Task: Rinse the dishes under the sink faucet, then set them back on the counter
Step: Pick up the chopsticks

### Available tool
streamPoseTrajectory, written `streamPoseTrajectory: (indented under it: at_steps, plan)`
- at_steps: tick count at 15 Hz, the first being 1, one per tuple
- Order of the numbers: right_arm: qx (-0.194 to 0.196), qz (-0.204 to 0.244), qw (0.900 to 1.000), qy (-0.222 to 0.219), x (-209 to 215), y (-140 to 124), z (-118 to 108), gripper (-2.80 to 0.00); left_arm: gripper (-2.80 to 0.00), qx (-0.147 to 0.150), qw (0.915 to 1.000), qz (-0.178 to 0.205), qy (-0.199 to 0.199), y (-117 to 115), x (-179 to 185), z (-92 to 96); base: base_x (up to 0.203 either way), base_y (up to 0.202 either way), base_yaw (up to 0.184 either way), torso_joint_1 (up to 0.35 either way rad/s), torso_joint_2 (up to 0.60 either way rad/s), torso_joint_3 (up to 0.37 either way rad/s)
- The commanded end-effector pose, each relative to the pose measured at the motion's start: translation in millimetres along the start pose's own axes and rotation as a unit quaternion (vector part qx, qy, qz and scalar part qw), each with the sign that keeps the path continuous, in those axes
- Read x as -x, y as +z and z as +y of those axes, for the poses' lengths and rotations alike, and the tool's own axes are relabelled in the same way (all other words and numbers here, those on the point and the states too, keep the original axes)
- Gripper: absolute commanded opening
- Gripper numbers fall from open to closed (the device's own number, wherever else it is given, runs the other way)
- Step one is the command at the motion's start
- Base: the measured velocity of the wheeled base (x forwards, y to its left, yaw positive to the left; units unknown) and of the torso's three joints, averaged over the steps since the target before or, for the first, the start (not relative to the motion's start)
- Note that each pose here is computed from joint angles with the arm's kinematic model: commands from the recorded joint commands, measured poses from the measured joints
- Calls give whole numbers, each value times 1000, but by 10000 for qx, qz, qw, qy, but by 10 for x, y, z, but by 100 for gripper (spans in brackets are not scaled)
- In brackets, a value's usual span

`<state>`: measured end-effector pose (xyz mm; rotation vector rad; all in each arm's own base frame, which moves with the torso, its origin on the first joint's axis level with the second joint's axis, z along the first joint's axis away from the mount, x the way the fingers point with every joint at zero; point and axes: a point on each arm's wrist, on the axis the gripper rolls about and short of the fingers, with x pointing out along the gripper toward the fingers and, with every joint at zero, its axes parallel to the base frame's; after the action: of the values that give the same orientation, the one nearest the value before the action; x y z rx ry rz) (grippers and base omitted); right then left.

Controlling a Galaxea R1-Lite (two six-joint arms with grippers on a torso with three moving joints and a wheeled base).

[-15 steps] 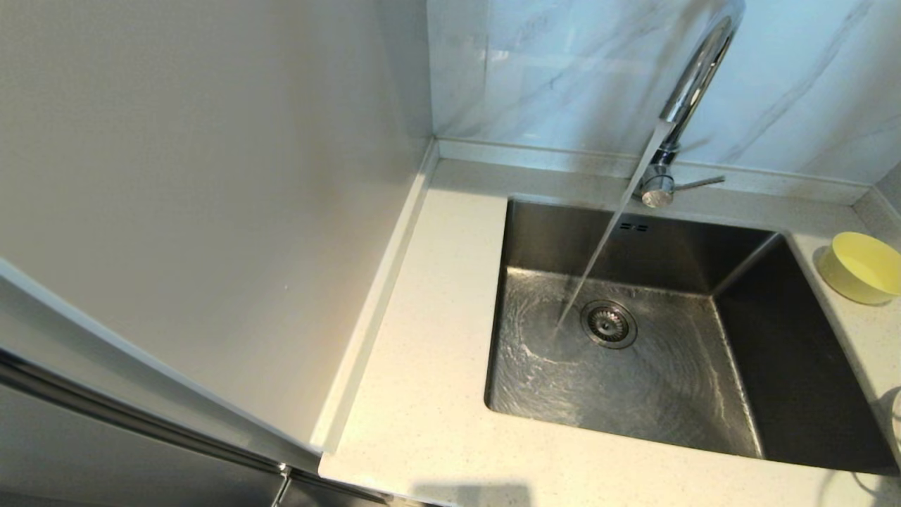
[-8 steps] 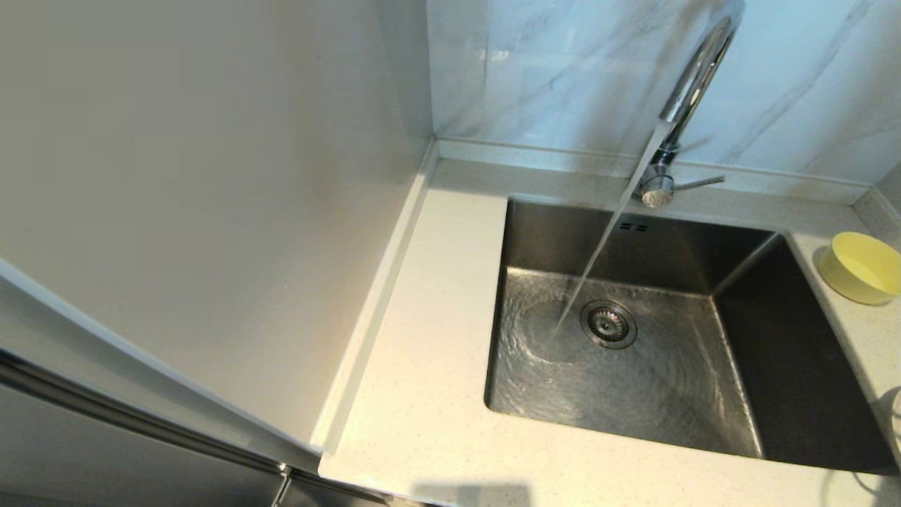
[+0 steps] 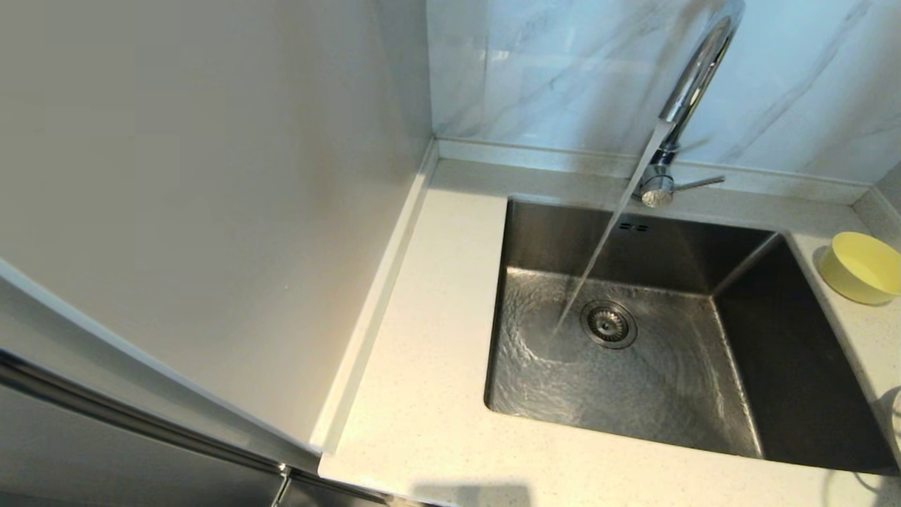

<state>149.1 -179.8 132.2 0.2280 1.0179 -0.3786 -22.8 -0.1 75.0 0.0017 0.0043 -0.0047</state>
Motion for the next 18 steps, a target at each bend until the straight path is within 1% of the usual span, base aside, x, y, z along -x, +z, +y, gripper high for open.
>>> streamPoseTrajectory:
  at_steps: [1,6,8,12,15,17,18]
  plan:
    - [4,0,10000,14,-1,0,-4,-280,-280,1,10000,2,0,0,0,0,0,0,0,0,0,0]
    - [-33,-60,10000,-13,16,30,-16,-280,-280,1,10000,2,0,0,0,0,0,0,0,0,0,0]
    - [-204,-177,9996,-41,54,76,-26,-280,-280,1,10000,2,0,0,0,0,0,0,0,0,0,0]
    - [-198,-434,9987,-167,175,135,-42,-280,-280,1,10000,2,0,0,0,0,0,0,0,0,0,0]
    - [-49,-751,9968,-258,341,179,17,-280,-280,1,10000,2,0,0,0,0,0,0,0,0,0,0]
    - [242,-959,9950,-169,439,224,179,-280,-280,1,10000,2,0,0,0,0,0,0,0,0,0,0]
    - [399,-1039,9938,-62,469,251,298,-280,-280,1,10000,2,0,0,0,0,0,0,0,0,0,0]
